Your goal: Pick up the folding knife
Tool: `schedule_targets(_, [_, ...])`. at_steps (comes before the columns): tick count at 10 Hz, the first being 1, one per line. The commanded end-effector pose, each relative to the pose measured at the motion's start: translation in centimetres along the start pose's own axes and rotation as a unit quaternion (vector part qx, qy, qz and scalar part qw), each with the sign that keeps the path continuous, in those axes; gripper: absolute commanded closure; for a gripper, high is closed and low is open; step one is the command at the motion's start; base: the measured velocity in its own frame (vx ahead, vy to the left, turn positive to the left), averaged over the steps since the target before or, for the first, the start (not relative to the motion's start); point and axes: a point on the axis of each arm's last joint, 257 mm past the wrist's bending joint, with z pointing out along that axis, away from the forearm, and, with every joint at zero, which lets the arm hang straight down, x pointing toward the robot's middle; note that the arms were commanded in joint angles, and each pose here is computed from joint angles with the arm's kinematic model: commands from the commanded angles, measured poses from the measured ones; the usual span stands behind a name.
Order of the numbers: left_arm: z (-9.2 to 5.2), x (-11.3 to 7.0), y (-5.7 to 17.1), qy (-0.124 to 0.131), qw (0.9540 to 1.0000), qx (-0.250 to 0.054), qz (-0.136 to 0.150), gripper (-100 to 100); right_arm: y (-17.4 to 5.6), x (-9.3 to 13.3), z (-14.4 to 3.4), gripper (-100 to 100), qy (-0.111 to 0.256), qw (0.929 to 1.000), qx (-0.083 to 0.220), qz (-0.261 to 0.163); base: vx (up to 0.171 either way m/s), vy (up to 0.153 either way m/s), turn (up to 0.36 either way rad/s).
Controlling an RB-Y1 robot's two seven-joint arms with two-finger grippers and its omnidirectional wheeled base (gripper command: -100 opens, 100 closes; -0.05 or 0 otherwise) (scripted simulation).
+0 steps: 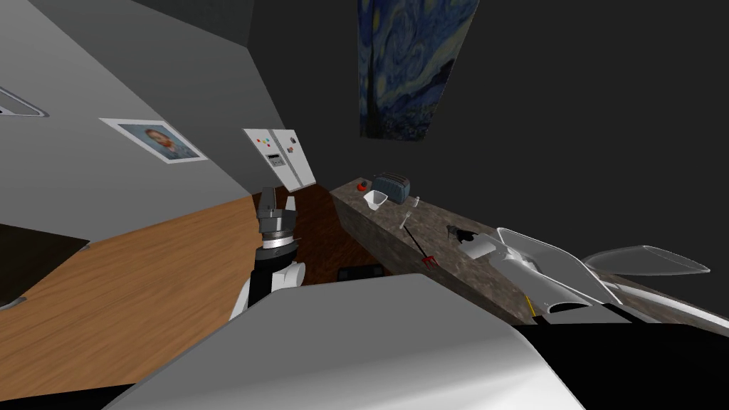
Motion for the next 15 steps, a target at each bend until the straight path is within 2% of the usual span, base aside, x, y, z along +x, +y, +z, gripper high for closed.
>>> schedule_targets(1, [0.0,0.0,0.0,0.0,1.0,0.0,0.0,0,1.5,-0.4,0.5,-100,-0.003,1.0,-0.002,0.003,-0.062,-0.038,-0.035])
schedule_targets(3, [0.0,0.0,0.0,0.0,1.0,0.0,0.0,0,1.9,-0.7,0.6,-100,-0.006,0.9998,-0.005,-0.017,-0.027,-0.006,0.002])
schedule_targets(4, [0.0,0.0,0.0,0.0,1.0,0.0,0.0,0,2.0,-0.6,1.2,-100,-0.002,1.0,0.009,0.003,-0.047,-0.03,-0.06])
schedule_targets(5, [0.0,0.0,0.0,0.0,1.0,0.0,0.0,0,3.8,-1.0,1.3,-100,-0.006,1.0,-0.003,0.0,-0.063,-0.029,-0.034])
schedule_targets(6, [0.0,0.0,0.0,0.0,1.0,0.0,0.0,0,3.9,-1.1,1.3,-100,-0.007,0.9999,-0.004,-0.015,-0.035,-0.016,0.006])
schedule_targets(7, [0.0,0.0,0.0,0.0,1.0,0.0,0.0,0,4.0,-0.6,1.9,-100,0.001,0.9999,0.009,0.006,-0.066,-0.043,-0.054])
schedule_targets(8, [0.0,0.0,0.0,0.0,1.0,0.0,0.0,0,5.7,-0.6,2.0,-100,0.001,1.0,-0.002,0.003,-0.069,-0.038,-0.033])
schedule_targets(10, [0.0,0.0,0.0,0.0,1.0,0.0,0.0,0,6.2,-1.1,2.0,-100,-0.003,0.9998,-0.005,-0.018,-0.015,-0.008,0.001])
schedule_targets(11, [0.0,0.0,0.0,0.0,1.0,0.0,0.0,0,7.0,-0.2,2.5,-100,0.011,0.9999,0.002,0.003,-0.045,-0.038,-0.051])
schedule_targets(12, [0.0,0.0,0.0,0.0,1.0,0.0,0.0,0,8.6,-0.7,2.5,-100,0.008,0.9999,-0.008,-0.002,-0.061,-0.039,-0.037])
schedule_targets(14, [0.0,0.0,0.0,0.0,1.0,0.0,0.0,0,8.9,-0.9,2.5,-100,0.006,0.9997,-0.01,-0.02,-0.022,-0.007,0.002])
schedule_targets(15, [0.0,0.0,0.0,0.0,1.0,0.0,0.0,0,9.9,0.4,2.9,-100,0.024,0.9997,-0.006,-0.004,-0.045,-0.032,-0.063])
